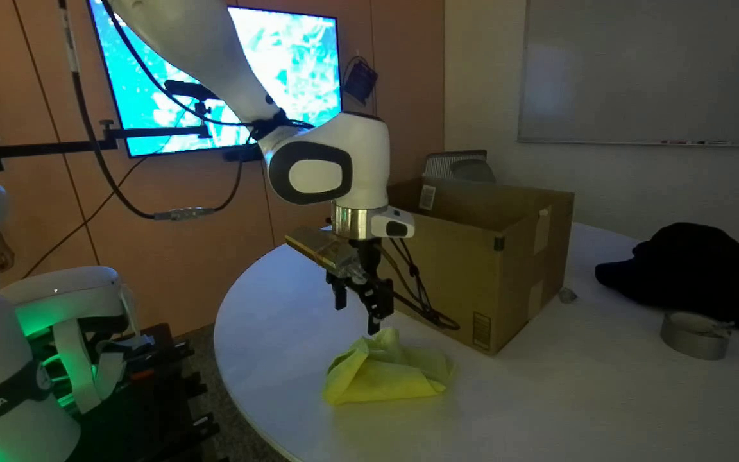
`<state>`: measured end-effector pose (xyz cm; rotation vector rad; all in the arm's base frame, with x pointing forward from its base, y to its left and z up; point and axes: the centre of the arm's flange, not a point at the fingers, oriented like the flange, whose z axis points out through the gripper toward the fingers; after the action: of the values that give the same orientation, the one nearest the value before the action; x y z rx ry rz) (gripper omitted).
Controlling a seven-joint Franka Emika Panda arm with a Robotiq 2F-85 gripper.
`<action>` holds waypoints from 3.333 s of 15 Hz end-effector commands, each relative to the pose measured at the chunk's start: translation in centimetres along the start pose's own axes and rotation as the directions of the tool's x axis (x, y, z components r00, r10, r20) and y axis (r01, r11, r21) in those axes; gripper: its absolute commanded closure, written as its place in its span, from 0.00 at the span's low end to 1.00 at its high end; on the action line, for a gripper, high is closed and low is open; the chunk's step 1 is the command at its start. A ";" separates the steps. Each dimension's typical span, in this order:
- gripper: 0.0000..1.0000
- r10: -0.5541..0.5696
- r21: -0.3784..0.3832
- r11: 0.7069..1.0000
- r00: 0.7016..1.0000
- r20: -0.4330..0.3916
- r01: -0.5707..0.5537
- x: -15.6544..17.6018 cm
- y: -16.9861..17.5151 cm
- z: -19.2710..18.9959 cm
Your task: Pick up the pen, put it on the towel, fold the the towel and put it in the box.
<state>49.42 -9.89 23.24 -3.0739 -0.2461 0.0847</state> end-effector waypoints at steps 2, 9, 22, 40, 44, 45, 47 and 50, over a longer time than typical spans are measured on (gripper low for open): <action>0.00 -0.044 0.008 0.999 0.997 0.063 0.044 2.3 -1.1 2.5; 0.00 -0.100 -0.018 0.994 0.983 0.153 0.103 3.9 -3.0 8.7; 0.26 -0.071 -0.121 0.989 0.992 0.107 0.084 3.5 -0.7 14.3; 0.85 -0.029 -0.116 0.992 0.994 0.108 0.042 1.3 4.4 2.9; 0.87 0.010 -0.149 0.989 1.000 -0.019 -0.013 2.2 4.6 -5.5; 0.87 0.020 -0.158 0.987 0.998 -0.062 -0.029 2.6 4.2 -7.5; 0.86 0.026 -0.161 0.986 0.990 -0.138 -0.048 3.8 3.8 -11.2; 0.87 0.041 -0.140 0.987 0.965 -0.258 -0.080 6.3 2.6 -15.2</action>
<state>54.71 -13.72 34.18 -3.2261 -0.2087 -0.1937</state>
